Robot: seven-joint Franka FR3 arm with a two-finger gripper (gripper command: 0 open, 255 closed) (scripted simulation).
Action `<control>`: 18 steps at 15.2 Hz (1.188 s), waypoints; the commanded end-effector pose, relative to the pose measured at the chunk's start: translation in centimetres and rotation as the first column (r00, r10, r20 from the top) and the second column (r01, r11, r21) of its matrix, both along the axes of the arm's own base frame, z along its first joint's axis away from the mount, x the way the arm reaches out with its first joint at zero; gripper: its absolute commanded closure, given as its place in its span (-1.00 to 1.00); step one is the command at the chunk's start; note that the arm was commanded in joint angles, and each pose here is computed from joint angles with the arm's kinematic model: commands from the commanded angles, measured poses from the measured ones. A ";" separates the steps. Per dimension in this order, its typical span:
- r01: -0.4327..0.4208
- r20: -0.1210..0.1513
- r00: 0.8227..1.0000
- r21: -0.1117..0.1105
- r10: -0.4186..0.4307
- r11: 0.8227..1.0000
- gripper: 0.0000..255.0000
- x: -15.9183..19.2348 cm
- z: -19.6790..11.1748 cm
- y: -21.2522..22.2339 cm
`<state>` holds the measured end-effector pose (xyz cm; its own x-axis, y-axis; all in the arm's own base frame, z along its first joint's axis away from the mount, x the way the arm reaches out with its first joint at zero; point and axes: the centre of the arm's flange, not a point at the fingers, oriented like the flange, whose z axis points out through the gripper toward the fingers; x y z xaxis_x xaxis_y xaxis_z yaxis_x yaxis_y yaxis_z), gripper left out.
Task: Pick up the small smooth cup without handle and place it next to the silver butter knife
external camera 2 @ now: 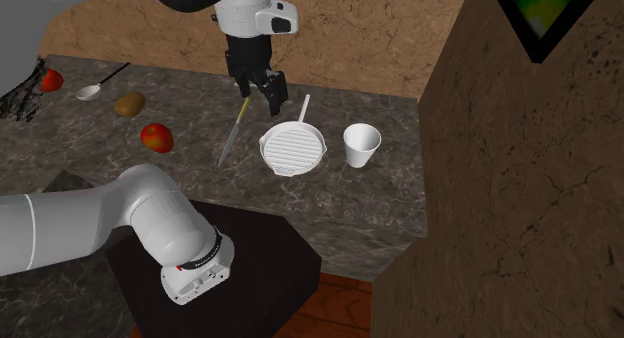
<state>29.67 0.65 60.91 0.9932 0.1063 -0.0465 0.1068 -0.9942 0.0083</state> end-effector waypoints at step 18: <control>0.068 0.023 0.998 -0.138 -0.065 0.988 -1.00 17.0 -14.1 -1.3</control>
<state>45.57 -0.38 48.04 0.9985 0.0372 -0.0395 0.0424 -0.9893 0.1395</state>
